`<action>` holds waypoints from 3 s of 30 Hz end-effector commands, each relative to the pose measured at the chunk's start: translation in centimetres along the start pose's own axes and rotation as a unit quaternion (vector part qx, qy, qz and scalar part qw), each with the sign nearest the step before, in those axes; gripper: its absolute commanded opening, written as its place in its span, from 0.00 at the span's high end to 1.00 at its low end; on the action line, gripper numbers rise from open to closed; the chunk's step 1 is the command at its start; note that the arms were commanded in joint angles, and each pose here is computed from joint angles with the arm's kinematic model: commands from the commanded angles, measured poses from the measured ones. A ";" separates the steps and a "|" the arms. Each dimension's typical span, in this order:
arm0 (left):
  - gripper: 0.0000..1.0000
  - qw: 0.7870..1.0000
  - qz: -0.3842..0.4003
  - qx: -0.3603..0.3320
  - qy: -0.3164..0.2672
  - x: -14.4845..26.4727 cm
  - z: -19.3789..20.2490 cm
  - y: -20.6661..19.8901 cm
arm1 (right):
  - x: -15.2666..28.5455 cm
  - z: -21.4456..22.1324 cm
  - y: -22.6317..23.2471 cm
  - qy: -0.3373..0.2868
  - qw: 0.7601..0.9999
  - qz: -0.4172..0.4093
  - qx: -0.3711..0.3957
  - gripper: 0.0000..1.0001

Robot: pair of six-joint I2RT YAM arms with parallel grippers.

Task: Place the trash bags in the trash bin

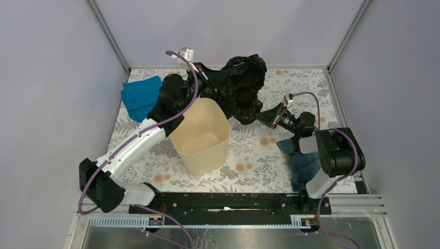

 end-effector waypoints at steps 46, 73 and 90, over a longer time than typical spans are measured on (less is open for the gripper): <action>0.01 0.994 -0.034 -0.098 0.037 8.7 -2.7 -3.2 | 4.5 -5.5 23.1 0.020 0.902 0.079 0.423 1.00; 0.01 0.988 0.093 0.043 0.117 7.1 -5.1 0.1 | 3.2 -11.0 37.5 0.011 0.719 -0.066 0.692 1.00; 0.01 0.960 0.217 0.065 0.165 7.5 4.3 -2.7 | 4.0 -10.0 40.8 -0.027 0.733 -0.113 0.670 1.00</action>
Point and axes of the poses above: each gripper's point midway between its finger pads, its own x axis back along the fingers, its own y axis along the line the jaws close on, z = x × y, the point moved 2 cm from there along x, back along the fingers, and after that the axes turned 8 degrees about x, right-handed, at the moved point
